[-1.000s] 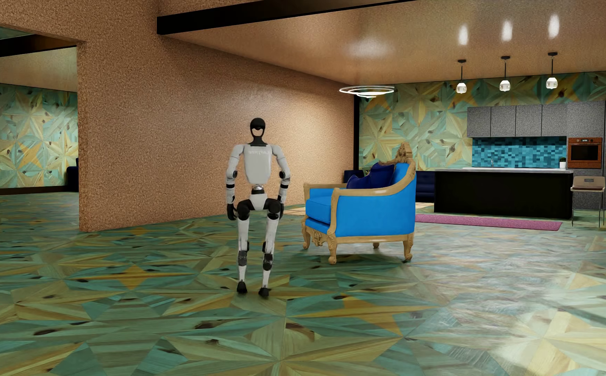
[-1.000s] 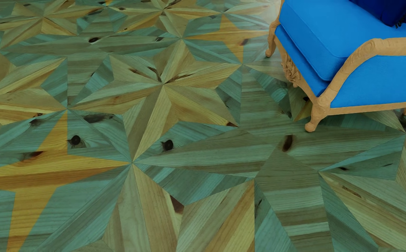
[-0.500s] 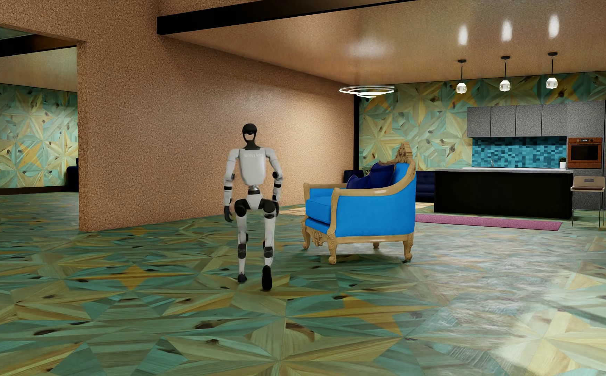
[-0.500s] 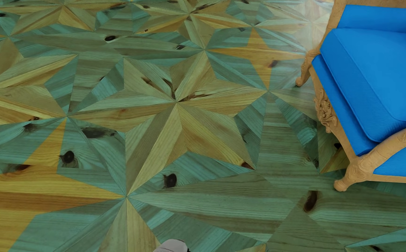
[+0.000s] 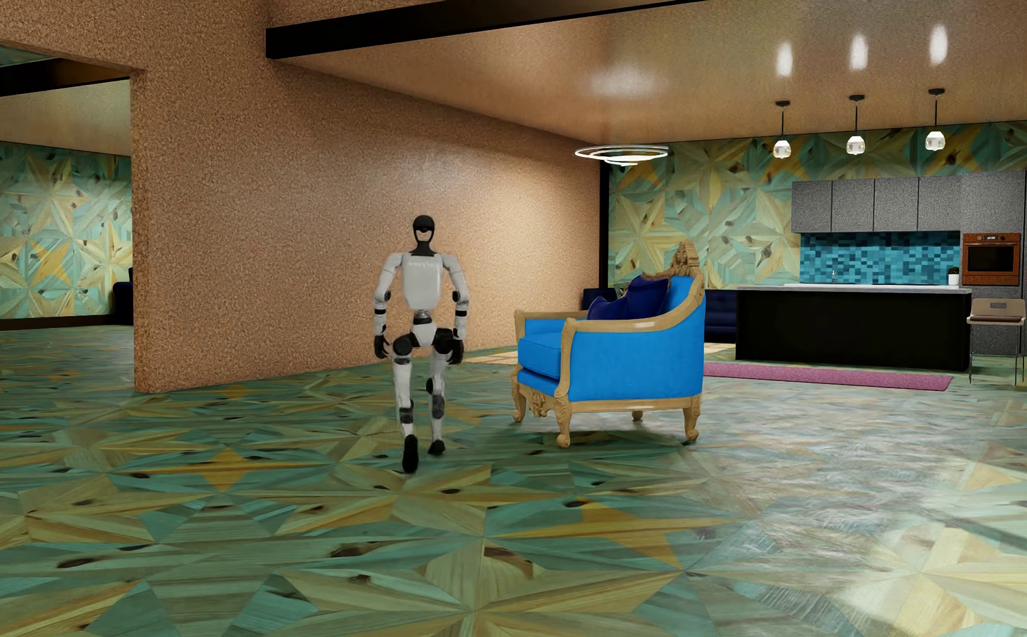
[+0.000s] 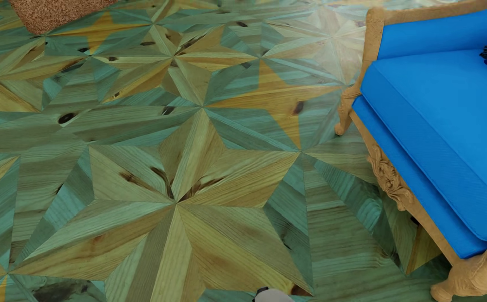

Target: Walk around the blue armchair

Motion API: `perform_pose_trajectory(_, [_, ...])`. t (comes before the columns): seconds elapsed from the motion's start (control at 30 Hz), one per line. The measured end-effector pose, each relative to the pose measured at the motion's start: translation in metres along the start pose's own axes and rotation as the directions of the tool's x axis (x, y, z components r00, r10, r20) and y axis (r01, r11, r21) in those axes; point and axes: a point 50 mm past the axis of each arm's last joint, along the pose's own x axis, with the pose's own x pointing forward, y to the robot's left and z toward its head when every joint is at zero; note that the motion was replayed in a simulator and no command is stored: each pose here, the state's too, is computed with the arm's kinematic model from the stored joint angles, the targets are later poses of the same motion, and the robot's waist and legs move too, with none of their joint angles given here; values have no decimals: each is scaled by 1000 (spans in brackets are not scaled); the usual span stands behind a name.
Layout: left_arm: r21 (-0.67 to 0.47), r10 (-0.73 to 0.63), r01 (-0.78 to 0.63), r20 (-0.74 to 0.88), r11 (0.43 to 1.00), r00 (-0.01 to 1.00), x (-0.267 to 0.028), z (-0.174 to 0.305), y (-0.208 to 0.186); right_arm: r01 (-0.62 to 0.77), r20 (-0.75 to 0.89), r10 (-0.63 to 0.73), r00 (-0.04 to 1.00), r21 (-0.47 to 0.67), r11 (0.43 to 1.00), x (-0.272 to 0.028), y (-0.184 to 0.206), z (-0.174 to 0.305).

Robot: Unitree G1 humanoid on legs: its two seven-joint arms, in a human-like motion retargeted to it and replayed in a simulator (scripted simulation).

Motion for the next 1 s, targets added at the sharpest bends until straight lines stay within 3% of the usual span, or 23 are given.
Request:
perform_pose_trajectory(0.13, [49, -60, 63, -61, 997, 996, -6, -20, -17, 89, 108, -92, 990, 38, 995, 5, -33, 37])
perform_pose_trajectory(0.2, [49, -74, 79, -91, 996, 993, -13, -34, -22, 133, 210, -130, 969, -2, 991, 1, -54, 64])
perform_pose_trajectory(0.37, [30, -77, 84, -185, 996, 980, -21, -60, -26, 286, 352, -296, 888, 81, 955, -14, -116, 113])
perform_pose_trajectory(0.5, [15, -87, 95, -291, 995, 953, -30, -87, -32, 218, 270, -260, 927, 177, 960, -5, -85, 85])
perform_pose_trajectory(0.57, [15, -84, 91, -272, 996, 959, -26, -79, -30, 164, 237, -190, 953, 124, 979, 1, -63, 76])
perform_pose_trajectory(0.67, [69, -73, 84, -160, 994, 984, -14, -48, -20, 85, 151, -93, 984, 55, 995, 6, -32, 51])
perform_pose_trajectory(0.83, [20, 54, -55, 71, 998, 996, -5, 12, 23, 24, 17, -24, 1000, 11, 1000, 0, -8, 4])
perform_pose_trajectory(0.9, [-40, 86, -84, 43, 996, 995, -9, 0, 26, 7, -20, -6, 1000, 21, 1000, -4, 0, -11])
perform_pose_trajectory(1.0, [-34, 34, -37, -86, 999, 996, -13, -33, 8, 3, -34, -2, 999, 9, 1000, -5, 0, -14])
